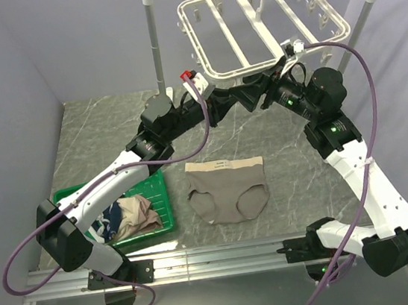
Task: Clip the underwear to the hanger
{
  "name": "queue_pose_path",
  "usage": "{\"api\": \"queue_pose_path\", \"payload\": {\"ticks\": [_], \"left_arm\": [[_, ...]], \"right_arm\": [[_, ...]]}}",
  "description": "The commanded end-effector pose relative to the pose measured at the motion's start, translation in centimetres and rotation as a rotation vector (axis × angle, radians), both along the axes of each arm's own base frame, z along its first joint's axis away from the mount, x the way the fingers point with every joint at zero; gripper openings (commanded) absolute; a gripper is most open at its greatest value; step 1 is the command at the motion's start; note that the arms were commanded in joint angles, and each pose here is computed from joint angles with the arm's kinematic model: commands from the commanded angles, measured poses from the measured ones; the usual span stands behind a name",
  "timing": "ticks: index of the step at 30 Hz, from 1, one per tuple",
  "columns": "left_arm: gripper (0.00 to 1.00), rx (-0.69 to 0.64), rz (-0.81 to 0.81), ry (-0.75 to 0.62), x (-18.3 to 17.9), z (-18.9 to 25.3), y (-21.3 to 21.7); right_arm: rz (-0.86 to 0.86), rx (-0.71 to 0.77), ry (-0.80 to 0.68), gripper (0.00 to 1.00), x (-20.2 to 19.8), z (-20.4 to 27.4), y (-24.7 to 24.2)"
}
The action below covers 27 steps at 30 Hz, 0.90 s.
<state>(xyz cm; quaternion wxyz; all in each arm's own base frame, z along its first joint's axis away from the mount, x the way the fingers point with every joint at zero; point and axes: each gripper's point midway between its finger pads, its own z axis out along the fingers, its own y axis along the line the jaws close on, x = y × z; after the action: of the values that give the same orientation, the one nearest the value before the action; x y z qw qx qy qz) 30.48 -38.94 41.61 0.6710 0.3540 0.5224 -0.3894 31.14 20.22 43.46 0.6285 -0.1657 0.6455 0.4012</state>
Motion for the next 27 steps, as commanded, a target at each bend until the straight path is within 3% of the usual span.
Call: {"api": "queue_pose_path", "payload": {"ticks": [1, 6, 9, 13, 15, 17, 21, 22, 27], "left_arm": [[0.06, -0.034, -0.09, -0.032, -2.4, 3.0, 0.2], [0.09, -0.026, -0.101, -0.028, -2.6, 2.8, 0.1], [0.25, -0.024, -0.102, -0.011, -2.7, 2.5, 0.2], [0.5, -0.001, -0.086, 0.002, -2.8, 2.2, 0.7], [0.54, 0.029, -0.067, 0.044, -2.9, 1.5, 1.4], [0.61, 0.047, -0.051, 0.109, -3.2, 0.8, 2.5], [0.66, 0.154, -0.002, 0.331, -4.2, -5.3, 5.3], [0.66, 0.206, 0.014, 0.44, -5.0, -9.4, 6.1], [0.68, 0.294, 0.114, 0.794, -8.1, -18.5, 9.2]], "right_arm": [[0.034, 0.029, -0.094, 0.73, -0.4, 3.0, 0.7], [0.02, 0.021, -0.099, 0.53, -0.1, 3.1, 0.7], [0.006, 0.014, -0.101, 0.29, 0.0, 3.1, 0.5], [-0.02, 0.007, -0.102, 0.11, 0.3, 3.1, 0.2], [-0.023, -0.001, -0.103, 0.01, 0.3, 3.0, 0.1], [-0.029, -0.003, -0.102, 0.0, 0.2, 3.0, 0.0], [-0.041, -0.011, -0.105, 0.0, 0.3, 2.9, -0.2], [-0.043, -0.009, -0.107, 0.0, 0.2, 3.0, -0.2], [-0.05, -0.011, -0.104, 0.0, 0.2, 2.9, -0.4]]}}
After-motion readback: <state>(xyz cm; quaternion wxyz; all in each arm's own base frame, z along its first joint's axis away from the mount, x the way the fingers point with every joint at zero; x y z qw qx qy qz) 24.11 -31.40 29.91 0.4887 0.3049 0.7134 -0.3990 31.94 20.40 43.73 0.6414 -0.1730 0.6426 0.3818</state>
